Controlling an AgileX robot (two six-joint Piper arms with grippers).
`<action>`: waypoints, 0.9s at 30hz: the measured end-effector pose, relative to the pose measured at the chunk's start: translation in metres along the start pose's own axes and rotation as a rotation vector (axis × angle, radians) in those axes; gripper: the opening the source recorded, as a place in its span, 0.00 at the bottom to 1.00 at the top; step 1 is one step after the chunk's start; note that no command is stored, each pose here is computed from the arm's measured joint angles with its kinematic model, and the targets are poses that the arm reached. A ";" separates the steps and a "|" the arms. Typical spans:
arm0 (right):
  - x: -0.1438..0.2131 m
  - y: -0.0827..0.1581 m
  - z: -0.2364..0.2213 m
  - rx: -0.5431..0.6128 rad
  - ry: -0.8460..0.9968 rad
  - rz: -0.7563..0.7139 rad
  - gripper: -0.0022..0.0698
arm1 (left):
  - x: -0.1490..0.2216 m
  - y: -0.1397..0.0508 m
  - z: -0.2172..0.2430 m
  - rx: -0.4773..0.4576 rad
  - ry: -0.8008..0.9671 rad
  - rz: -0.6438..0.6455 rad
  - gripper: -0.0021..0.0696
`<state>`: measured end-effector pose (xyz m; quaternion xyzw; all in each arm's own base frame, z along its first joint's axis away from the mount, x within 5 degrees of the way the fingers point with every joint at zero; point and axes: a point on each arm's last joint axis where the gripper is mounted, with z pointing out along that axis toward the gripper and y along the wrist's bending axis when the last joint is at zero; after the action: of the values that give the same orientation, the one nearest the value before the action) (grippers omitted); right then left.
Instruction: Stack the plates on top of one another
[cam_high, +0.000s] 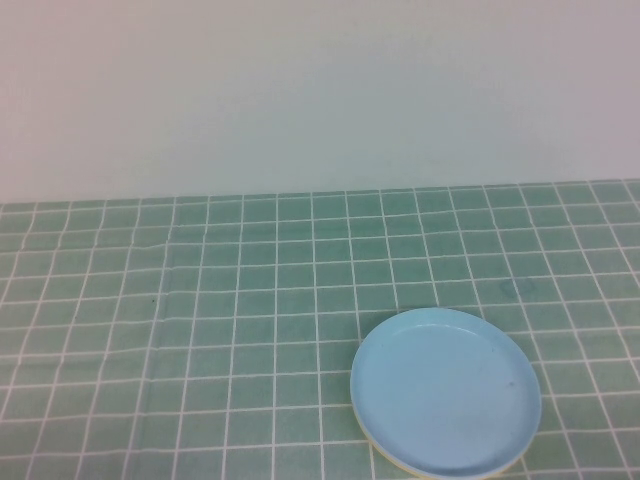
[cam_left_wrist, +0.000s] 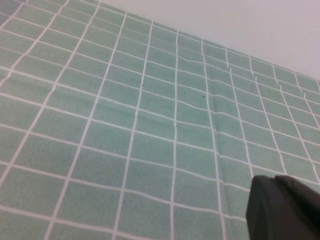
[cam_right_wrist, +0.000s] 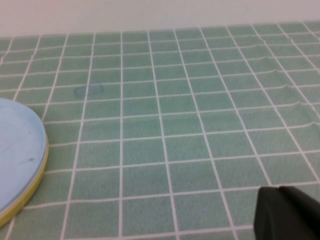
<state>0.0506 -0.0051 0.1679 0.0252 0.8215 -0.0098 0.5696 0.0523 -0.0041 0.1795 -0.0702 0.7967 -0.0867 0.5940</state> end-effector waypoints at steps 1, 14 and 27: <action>0.000 0.000 0.000 -0.001 -0.005 0.000 0.03 | 0.000 0.000 0.000 0.000 0.000 0.000 0.03; 0.000 0.000 0.000 -0.001 -0.007 0.001 0.03 | 0.000 0.000 0.000 0.000 0.000 0.000 0.03; -0.001 0.000 0.000 -0.002 -0.008 0.001 0.03 | 0.000 0.000 0.000 0.000 0.000 0.000 0.03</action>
<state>0.0507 -0.0050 0.1684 0.0250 0.8192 -0.0091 0.5729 0.0523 -0.0041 0.1795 -0.0702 0.7967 -0.0867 0.5940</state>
